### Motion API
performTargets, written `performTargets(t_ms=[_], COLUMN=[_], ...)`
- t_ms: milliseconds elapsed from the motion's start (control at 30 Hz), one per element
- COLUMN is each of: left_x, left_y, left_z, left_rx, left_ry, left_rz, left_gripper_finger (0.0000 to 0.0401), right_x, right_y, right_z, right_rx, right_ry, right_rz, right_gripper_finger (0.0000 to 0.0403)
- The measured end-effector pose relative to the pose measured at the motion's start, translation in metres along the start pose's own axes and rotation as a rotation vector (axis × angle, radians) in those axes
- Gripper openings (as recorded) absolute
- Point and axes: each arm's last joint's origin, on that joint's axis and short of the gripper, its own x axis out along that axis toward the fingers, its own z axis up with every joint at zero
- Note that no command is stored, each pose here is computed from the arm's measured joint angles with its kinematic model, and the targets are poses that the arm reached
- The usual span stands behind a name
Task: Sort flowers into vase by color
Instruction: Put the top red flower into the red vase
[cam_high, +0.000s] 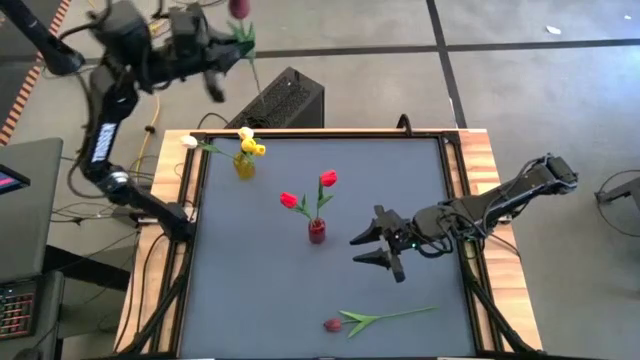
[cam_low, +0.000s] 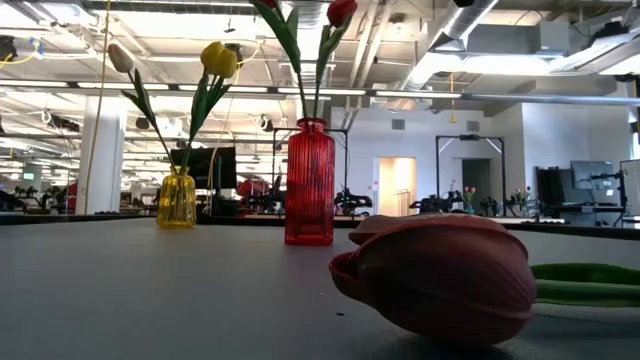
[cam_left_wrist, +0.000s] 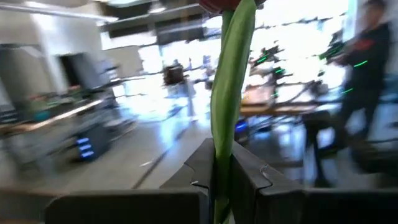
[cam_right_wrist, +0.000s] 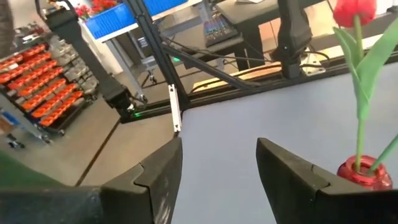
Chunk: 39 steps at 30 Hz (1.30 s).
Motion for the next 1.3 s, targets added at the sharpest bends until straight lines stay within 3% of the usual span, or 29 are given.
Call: performTargets(t_ms=[233,400,700,967,1300], left_x=[-0.035,-0.044,-0.04,-0.025,-0.012], left_y=[-0.046,-0.083,-0.177,-0.262,-0.292], left_z=[0.019,0.026,0.028,0.02,0.006], left_rx=[-0.084,-0.105,-0.003,0.043,-0.048], left_ry=[-0.044,-0.067,-0.077,-0.056,-0.057], left_rz=[-0.254,-0.462,-0.697,-0.689,-0.631], left_gripper_finger=[0.0013,0.0013,0.0002,0.0001,0.0], right_x=[0.001,0.002,0.002,0.002,0.002], right_y=[-0.007,-0.014,-0.017,-0.017,-0.017], right_z=[0.003,0.006,0.007,0.005,0.005], right_rx=[0.003,0.005,0.008,0.008,0.007], right_ry=[-0.011,-0.02,-0.023,-0.006,-0.003], right_rz=[-0.028,-0.052,-0.064,-0.07,-0.071], right_gripper_finger=[0.0232,0.0232,0.0232,0.0232,0.0232])
